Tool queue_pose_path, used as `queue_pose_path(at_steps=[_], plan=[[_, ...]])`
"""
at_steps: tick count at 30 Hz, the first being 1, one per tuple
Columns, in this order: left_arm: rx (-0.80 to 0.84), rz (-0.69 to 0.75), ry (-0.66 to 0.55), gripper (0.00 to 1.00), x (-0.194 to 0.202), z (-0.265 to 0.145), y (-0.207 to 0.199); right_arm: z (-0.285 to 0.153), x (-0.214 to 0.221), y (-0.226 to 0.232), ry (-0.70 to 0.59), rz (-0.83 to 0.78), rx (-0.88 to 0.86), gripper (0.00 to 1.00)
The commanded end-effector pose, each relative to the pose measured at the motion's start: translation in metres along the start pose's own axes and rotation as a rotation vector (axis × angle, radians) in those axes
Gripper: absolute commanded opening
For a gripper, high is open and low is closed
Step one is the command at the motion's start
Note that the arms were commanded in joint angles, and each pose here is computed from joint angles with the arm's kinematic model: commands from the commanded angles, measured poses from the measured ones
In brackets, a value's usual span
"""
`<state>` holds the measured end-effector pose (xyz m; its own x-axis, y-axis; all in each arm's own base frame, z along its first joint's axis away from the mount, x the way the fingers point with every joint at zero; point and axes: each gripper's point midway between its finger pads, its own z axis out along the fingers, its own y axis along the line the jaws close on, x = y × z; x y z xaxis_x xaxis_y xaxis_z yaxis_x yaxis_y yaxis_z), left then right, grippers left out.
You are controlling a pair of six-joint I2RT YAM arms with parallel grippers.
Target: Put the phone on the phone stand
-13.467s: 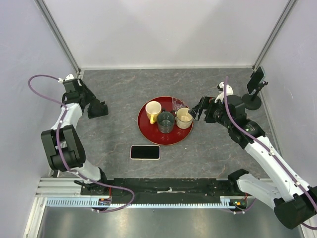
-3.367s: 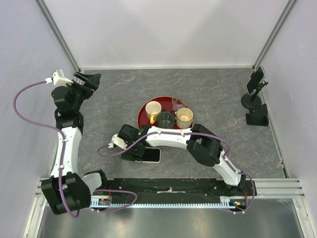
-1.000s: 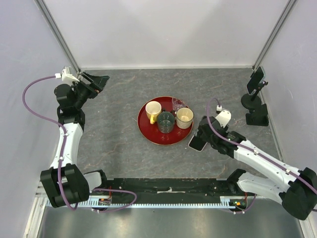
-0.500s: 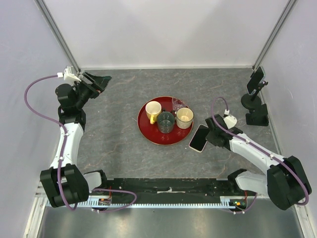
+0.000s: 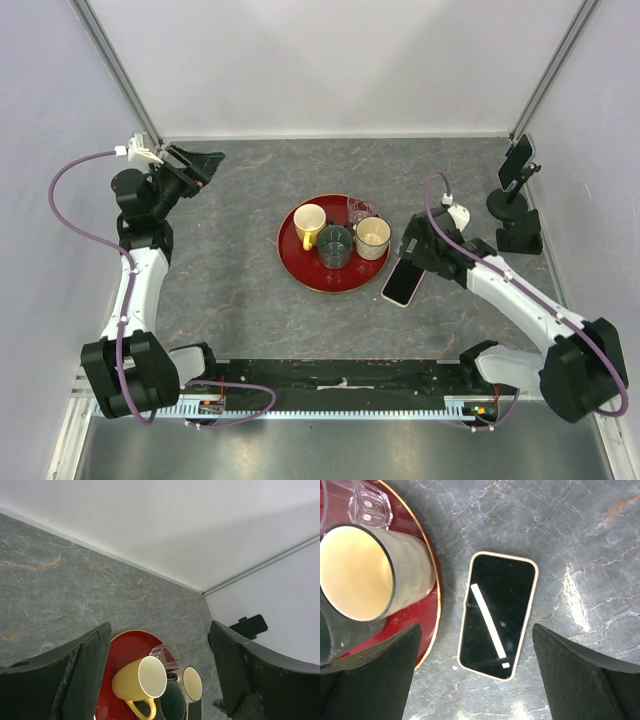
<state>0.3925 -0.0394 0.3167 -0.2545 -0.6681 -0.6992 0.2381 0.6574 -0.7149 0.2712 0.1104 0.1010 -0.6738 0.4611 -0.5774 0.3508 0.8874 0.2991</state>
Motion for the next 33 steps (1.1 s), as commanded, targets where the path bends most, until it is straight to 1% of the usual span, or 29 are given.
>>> queue_pose_path(at_steps=[1, 3, 4, 6, 10, 17, 26, 29, 33], plan=[[0.07, 0.024, -0.034, 0.86, -0.016, 0.0, -0.024, 0.005, -0.005, 0.011, 0.07, -0.006, 0.032, 0.98], [0.066, 0.022, -0.032, 0.86, -0.016, 0.001, -0.022, 0.015, -0.005, 0.013, 0.11, -0.008, 0.076, 0.98], [0.064, 0.023, -0.032, 0.86, -0.015, 0.0, -0.021, 0.018, -0.003, 0.006, 0.136, 0.001, 0.112, 0.98], [0.061, 0.023, -0.031, 0.86, -0.015, 0.001, -0.02, 0.025, -0.003, 0.004, 0.157, 0.025, 0.153, 0.98], [0.058, 0.021, -0.028, 0.86, -0.014, 0.002, -0.019, 0.035, 0.006, 0.003, 0.2, 0.064, 0.193, 0.98], [0.063, 0.019, -0.027, 0.86, -0.014, 0.001, -0.021, 0.051, 0.018, -0.013, 0.276, 0.022, 0.343, 0.98], [0.066, 0.018, -0.027, 0.86, -0.015, 0.001, -0.021, 0.064, 0.036, -0.025, 0.333, 0.015, 0.406, 0.98], [0.068, 0.017, -0.027, 0.86, -0.015, 0.001, -0.022, 0.068, 0.045, -0.023, 0.363, 0.023, 0.397, 0.98], [0.07, 0.018, -0.027, 0.86, -0.015, 0.001, -0.022, 0.07, 0.05, -0.022, 0.364, 0.054, 0.389, 0.98]])
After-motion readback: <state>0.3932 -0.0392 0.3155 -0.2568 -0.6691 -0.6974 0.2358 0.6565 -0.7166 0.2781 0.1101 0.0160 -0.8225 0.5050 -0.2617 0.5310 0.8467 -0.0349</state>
